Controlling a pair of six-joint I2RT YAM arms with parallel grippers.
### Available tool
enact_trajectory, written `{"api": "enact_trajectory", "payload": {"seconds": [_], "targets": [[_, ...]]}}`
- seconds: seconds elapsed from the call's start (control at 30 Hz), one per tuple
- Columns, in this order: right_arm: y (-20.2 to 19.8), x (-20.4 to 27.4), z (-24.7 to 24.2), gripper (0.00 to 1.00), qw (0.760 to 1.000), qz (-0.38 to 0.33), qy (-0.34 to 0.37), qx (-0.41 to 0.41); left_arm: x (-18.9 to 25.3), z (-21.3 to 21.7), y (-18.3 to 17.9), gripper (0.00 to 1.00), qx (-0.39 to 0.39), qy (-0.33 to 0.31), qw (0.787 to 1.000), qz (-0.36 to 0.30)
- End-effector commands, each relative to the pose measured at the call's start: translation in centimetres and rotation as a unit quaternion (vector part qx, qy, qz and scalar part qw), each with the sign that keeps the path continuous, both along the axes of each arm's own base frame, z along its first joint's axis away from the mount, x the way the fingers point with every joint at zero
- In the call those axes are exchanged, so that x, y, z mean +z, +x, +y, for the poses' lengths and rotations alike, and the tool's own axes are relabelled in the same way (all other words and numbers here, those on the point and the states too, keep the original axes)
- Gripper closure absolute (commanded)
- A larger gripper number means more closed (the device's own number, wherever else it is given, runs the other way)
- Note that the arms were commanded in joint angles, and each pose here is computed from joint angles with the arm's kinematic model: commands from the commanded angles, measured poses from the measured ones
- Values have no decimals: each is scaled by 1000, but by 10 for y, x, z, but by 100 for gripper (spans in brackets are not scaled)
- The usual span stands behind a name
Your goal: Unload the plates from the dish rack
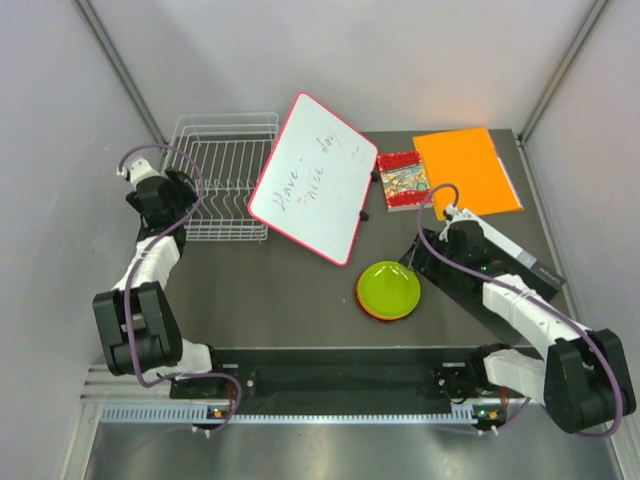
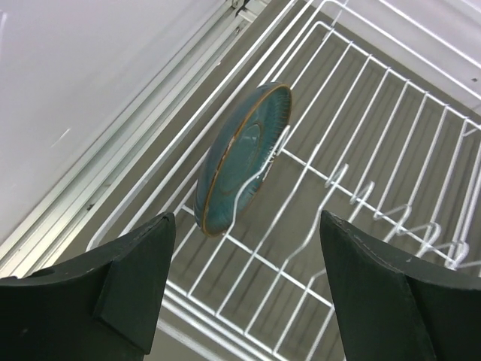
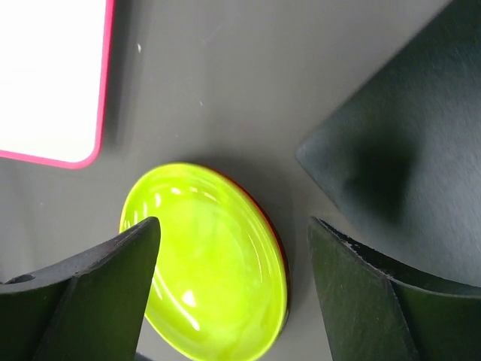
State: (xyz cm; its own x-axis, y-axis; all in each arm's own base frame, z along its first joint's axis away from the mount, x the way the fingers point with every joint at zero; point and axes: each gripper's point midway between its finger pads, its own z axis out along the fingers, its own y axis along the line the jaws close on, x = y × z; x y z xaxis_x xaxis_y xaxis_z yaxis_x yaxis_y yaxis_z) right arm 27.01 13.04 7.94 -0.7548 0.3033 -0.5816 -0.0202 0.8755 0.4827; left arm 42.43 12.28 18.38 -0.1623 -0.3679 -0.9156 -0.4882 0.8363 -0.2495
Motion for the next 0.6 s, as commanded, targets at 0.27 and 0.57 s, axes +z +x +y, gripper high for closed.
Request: {"api": "enact_trajectory", "payload": {"seconds": [0.27, 0.57], "targets": [[38, 2, 16, 22, 999, -29, 24, 26, 2, 26, 45, 22, 15, 39, 998, -38], [44, 0, 7, 22, 999, -33, 21, 10, -17, 40, 54, 26, 37, 68, 997, -27]]}}
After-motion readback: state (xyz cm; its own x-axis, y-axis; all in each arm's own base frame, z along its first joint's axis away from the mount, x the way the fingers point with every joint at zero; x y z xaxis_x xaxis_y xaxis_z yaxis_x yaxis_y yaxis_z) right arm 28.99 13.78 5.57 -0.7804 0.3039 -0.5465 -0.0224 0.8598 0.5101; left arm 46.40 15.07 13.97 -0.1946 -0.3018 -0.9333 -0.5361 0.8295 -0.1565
